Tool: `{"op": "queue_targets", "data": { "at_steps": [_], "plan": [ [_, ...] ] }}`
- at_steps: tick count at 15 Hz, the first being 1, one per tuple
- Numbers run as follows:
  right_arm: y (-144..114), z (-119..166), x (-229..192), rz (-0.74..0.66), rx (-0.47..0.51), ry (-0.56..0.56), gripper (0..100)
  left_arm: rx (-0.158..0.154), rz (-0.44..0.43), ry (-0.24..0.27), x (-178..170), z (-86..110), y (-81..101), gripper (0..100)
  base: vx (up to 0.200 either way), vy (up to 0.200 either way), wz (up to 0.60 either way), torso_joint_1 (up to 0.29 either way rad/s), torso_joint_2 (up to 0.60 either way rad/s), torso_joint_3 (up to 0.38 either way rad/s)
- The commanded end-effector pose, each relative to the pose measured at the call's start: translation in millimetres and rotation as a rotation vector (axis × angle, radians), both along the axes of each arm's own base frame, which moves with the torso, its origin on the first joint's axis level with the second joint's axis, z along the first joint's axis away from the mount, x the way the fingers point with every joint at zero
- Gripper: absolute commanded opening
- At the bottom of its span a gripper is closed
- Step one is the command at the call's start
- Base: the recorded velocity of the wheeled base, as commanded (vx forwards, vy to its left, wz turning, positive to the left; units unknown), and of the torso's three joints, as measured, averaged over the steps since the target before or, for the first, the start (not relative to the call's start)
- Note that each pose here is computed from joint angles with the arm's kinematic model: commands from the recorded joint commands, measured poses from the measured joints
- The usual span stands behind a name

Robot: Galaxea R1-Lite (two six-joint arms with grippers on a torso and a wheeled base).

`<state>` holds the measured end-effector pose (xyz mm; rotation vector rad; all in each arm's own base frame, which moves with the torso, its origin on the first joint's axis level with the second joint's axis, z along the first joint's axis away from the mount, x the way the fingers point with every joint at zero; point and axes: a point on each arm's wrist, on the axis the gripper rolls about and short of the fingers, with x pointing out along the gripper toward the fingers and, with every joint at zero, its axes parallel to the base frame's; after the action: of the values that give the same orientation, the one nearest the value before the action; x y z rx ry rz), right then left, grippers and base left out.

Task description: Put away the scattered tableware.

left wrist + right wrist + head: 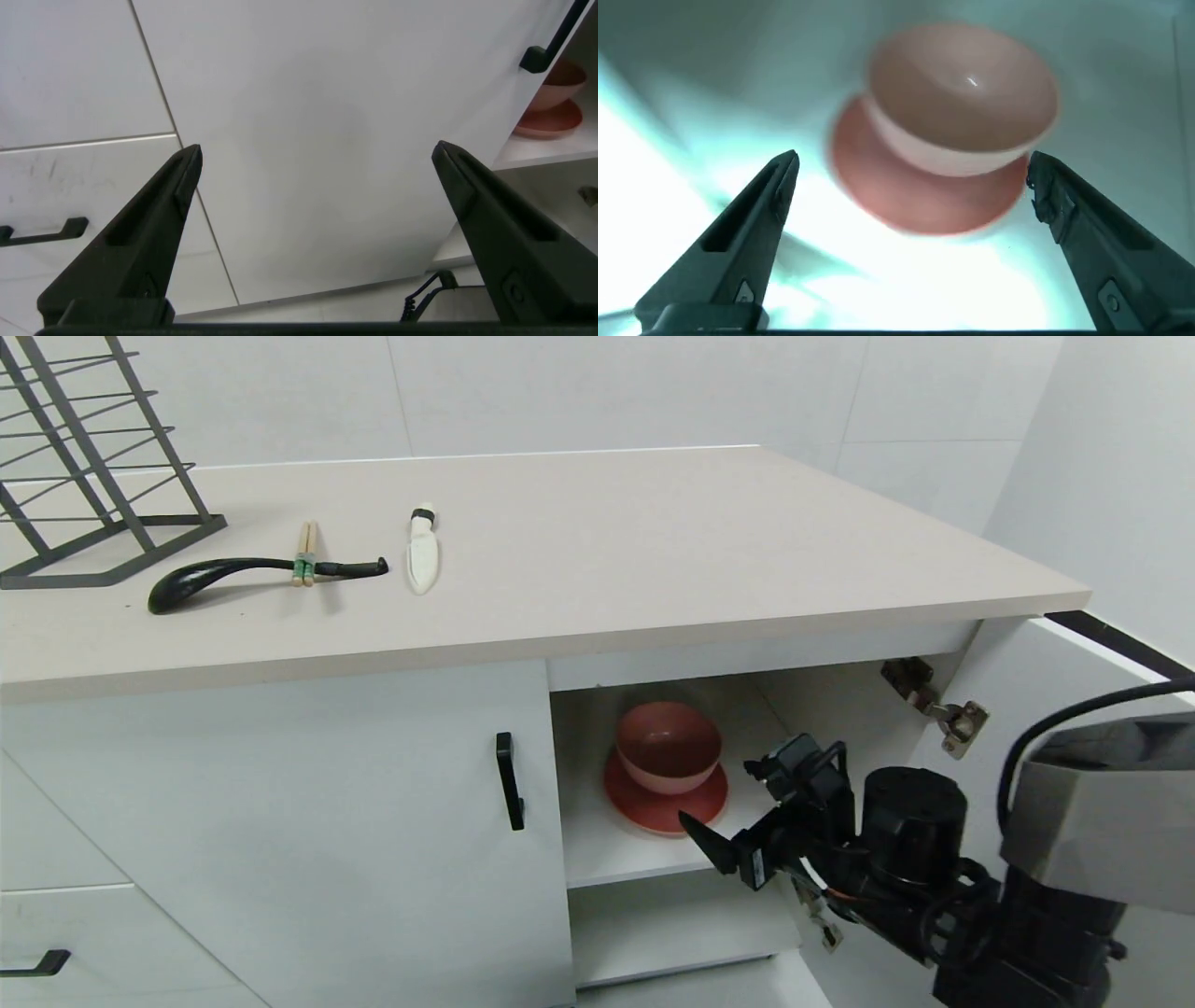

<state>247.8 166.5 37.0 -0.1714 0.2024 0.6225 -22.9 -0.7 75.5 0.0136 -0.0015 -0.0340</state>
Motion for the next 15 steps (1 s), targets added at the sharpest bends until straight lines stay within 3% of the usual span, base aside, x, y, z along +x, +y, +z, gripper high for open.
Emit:
{"op": "queue_targets", "data": {
  "at_steps": [1,3,5,9,11,13,15],
  "plan": [
    [-30.6,52.9,-57.7,0.037,0.019,-0.106,100,0.0,0.0,0.001,0.1,0.0,0.0,100,0.0,0.0,0.0,0.0,0.0,0.0],
    [-55.1,66.7,-91.7,0.037,0.032,-0.13,100,0.0,0.0,0.001,0.1,0.0,0.0,100,0.0,0.0,0.0,0.0,0.0,0.0],
    [-71.0,91.7,-105.8,-0.004,0.09,-0.225,100,0.0,0.0,0.001,0.1,0.0,0.0,100,0.0,0.0,0.0,0.0,0.0,0.0],
    [-95.9,101.4,-131.2,-0.053,0.061,-0.203,100,0.0,0.0,0.001,0.1,0.0,0.0,100,0.0,0.0,0.0,0.0,0.0,0.0],
    [-127.6,95.3,-158.6,-0.186,0.002,-0.119,100,0.0,0.0,0.001,0.1,0.0,0.0,100,0.0,0.0,0.0,0.0,0.0,0.0],
    [-144.5,92.5,-184.2,-0.266,0.007,-0.128,100,0.002,0.0,0.001,0.1,0.0,0.0,100,0.0,0.0,0.0,0.0,0.0,0.0],
    [-161.6,82.5,-219.6,-0.431,0.02,-0.181,100,0.002,0.0,0.001,0.1,0.0,0.0,100,0.0,0.0,0.0,0.0,0.0,0.0]
  ]
}}
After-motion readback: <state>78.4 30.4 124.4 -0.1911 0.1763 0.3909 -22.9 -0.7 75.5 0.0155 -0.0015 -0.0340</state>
